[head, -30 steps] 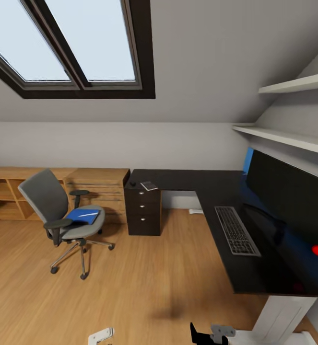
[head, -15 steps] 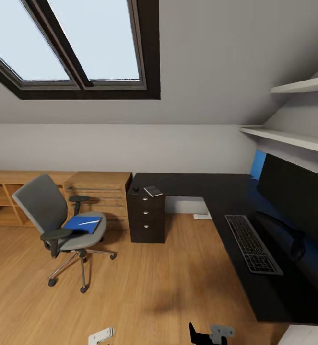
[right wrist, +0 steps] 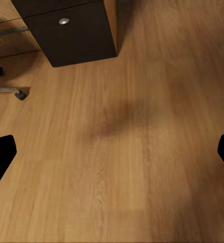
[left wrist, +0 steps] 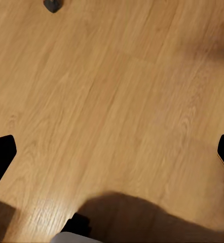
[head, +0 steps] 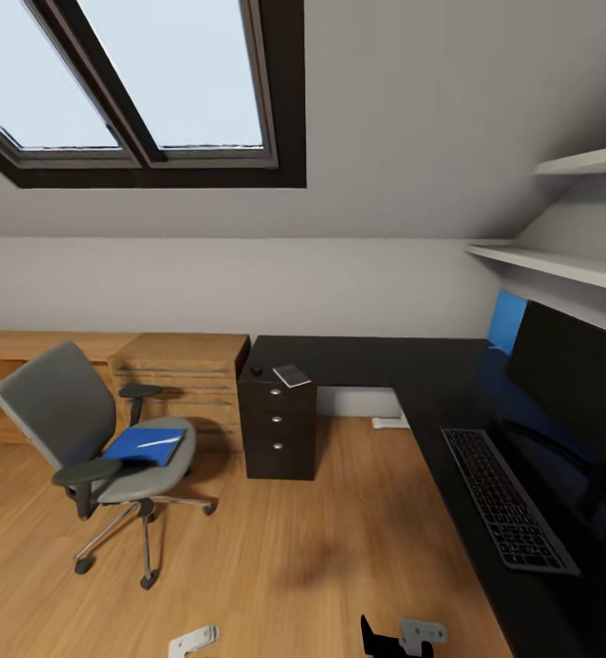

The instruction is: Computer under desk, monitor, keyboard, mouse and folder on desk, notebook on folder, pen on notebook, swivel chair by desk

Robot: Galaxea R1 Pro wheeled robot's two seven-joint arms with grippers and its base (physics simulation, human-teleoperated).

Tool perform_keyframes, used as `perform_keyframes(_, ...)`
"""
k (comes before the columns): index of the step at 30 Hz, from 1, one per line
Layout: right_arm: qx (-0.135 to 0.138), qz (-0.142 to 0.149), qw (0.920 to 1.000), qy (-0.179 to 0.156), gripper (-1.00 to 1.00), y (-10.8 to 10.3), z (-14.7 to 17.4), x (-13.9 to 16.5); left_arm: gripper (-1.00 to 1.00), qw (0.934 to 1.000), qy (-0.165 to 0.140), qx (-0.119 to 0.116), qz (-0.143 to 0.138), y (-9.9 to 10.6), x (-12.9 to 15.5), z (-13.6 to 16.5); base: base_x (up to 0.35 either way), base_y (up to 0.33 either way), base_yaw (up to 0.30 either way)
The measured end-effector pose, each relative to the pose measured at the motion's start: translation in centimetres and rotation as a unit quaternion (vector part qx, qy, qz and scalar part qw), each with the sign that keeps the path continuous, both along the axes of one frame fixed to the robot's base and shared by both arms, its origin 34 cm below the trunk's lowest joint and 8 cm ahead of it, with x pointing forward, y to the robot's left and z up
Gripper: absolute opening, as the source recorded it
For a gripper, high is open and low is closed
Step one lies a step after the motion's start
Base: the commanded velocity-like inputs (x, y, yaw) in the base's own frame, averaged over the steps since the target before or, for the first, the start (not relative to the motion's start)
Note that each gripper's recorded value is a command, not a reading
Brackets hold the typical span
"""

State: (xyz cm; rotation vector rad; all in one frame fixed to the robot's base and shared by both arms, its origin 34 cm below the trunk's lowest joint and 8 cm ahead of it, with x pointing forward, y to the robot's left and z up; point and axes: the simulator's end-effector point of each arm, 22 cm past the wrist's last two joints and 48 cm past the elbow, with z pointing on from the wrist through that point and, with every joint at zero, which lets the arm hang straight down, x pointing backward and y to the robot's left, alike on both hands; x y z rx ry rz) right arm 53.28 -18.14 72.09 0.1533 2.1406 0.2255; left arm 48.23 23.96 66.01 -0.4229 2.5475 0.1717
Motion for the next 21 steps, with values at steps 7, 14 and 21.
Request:
perform_keyframes(7,0.000,0.000,1.0000,0.000,1.00,0.00,-0.01,-0.01,1.00,1.0000,0.000,0.000,0.000,0.00,0.01,0.00,0.321,0.000,0.000)
perform_keyframes(14,0.000,0.000,1.0000,0.000,1.00,0.00,-0.02,-0.03,1.00,1.0000,0.000,0.000,0.001,0.01,0.01,0.01,0.321,0.000,0.000)
perform_keyframes(21,0.000,0.000,1.0000,0.000,1.00,0.07,-0.01,-0.02,1.00,1.0000,0.000,0.000,0.001,0.02,0.01,0.01,0.321,0.000,0.061)
